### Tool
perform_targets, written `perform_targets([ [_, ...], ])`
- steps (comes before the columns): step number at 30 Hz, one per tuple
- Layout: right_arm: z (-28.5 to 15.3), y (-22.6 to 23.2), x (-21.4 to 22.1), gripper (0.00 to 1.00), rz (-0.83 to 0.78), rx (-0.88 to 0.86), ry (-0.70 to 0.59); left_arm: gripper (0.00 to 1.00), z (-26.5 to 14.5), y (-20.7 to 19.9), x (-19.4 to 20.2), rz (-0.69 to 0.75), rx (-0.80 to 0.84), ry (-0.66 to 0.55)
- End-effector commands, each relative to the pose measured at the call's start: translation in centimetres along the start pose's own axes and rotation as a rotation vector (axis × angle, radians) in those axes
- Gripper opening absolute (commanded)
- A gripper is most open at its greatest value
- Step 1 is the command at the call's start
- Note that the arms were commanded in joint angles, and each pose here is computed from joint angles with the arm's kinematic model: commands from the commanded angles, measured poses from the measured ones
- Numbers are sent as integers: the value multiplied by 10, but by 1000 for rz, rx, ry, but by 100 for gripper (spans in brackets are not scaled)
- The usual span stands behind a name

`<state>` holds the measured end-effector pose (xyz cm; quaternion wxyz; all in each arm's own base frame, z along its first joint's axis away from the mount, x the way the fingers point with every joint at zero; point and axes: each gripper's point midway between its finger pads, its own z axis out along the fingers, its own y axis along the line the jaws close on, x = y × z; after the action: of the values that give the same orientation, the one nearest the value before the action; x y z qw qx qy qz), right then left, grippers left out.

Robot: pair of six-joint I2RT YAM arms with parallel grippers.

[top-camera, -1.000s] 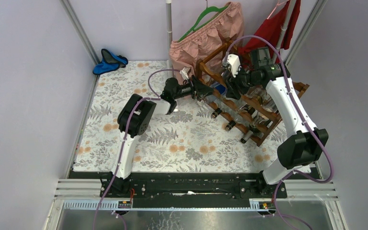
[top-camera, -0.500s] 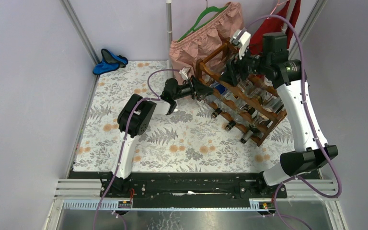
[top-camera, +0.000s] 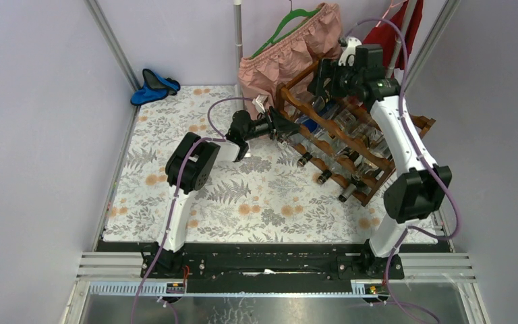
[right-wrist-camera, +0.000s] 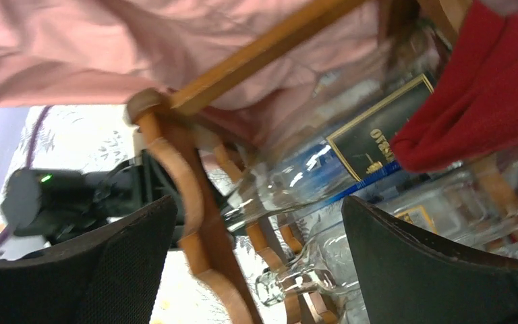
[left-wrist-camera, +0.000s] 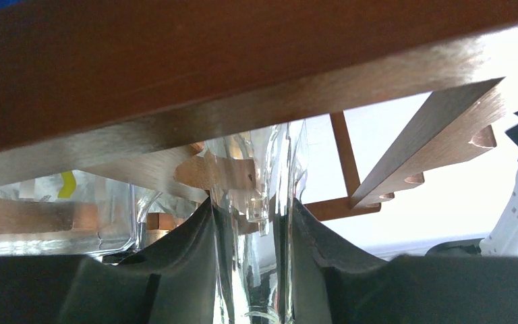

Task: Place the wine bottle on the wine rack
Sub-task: Place the wine bottle in the wine rack.

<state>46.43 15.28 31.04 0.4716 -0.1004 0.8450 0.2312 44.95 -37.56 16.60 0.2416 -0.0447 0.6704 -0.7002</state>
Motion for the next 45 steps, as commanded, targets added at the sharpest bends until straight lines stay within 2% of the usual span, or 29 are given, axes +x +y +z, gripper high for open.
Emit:
perform_targets([
  [1, 16, -20, -16, 100, 158, 133, -61, 0, 5, -89, -50, 299, 274, -206],
  [9, 33, -42, 0, 98, 255, 322, -61, 0, 5, -89, -50, 295, 284, -208],
  [14, 45, -53, 9, 96, 316, 380, -58, 0, 4, -89, -50, 298, 287, -209],
  [35, 86, -60, 25, 98, 408, 412, -39, 0, 6, -87, -48, 298, 305, -190],
  [41, 82, -42, 26, 99, 333, 443, -39, 0, 4, -87, -48, 283, 323, -195],
  [45, 72, -23, 13, 100, 237, 488, -101, 0, 3, -88, -48, 286, 325, -194],
])
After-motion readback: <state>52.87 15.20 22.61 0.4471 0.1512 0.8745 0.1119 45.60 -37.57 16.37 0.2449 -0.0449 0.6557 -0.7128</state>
